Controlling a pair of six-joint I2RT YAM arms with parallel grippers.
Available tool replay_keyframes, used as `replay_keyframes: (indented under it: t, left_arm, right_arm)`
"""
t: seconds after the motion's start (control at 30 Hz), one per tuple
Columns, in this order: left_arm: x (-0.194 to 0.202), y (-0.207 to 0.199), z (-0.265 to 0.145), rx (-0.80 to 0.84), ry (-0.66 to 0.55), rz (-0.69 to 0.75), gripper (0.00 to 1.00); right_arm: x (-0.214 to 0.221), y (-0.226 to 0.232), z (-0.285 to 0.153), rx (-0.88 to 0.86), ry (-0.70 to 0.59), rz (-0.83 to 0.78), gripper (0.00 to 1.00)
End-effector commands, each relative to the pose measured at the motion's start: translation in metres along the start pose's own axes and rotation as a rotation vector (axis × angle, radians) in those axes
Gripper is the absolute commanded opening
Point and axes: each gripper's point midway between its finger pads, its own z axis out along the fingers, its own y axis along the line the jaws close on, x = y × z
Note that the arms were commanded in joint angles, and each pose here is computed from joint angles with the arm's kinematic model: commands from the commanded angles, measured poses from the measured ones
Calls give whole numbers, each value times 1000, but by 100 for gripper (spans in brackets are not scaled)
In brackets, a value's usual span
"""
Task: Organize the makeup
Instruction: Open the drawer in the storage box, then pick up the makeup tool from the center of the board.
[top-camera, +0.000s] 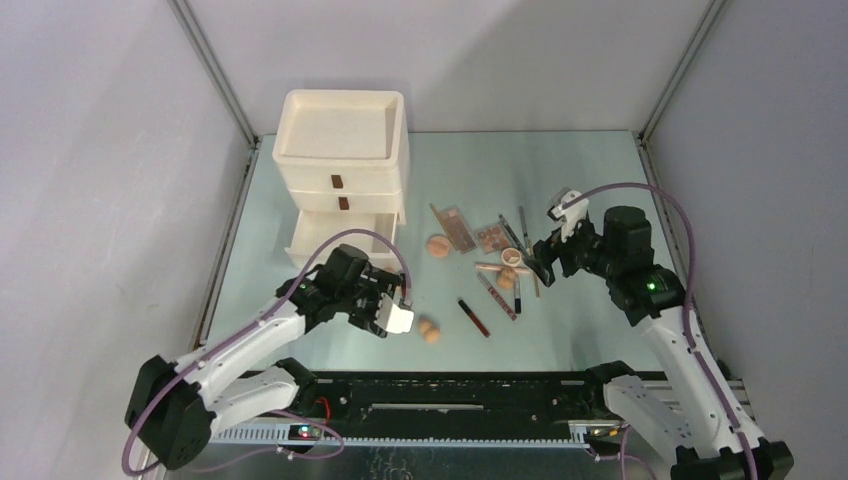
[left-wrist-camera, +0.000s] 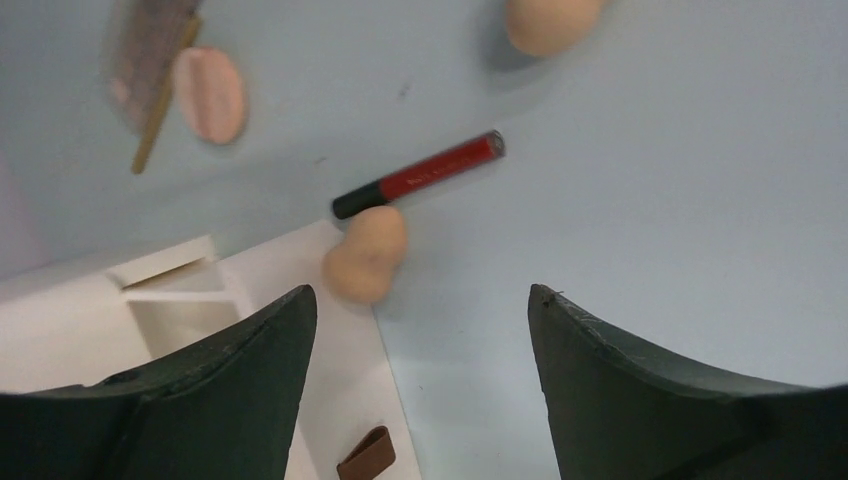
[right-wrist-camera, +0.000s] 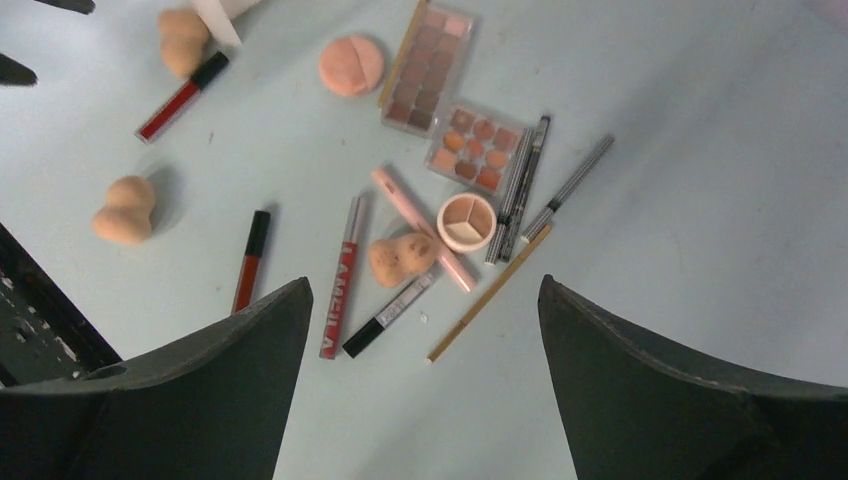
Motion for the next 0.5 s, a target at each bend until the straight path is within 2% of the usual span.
replay_keyframes:
  t: [0.0,0.27,0.47]
  left_arm:
    - [11,2,6,81,83,162,81]
    - [19,11,20,195,193,328,74]
    - [30,19,30,273,271,381,66]
  right_arm:
    - [1,-5,5,17,27,-65,91]
    - [10,8,0,-21,0,-93,93]
    - [14,9,1,-26,15,-100,93]
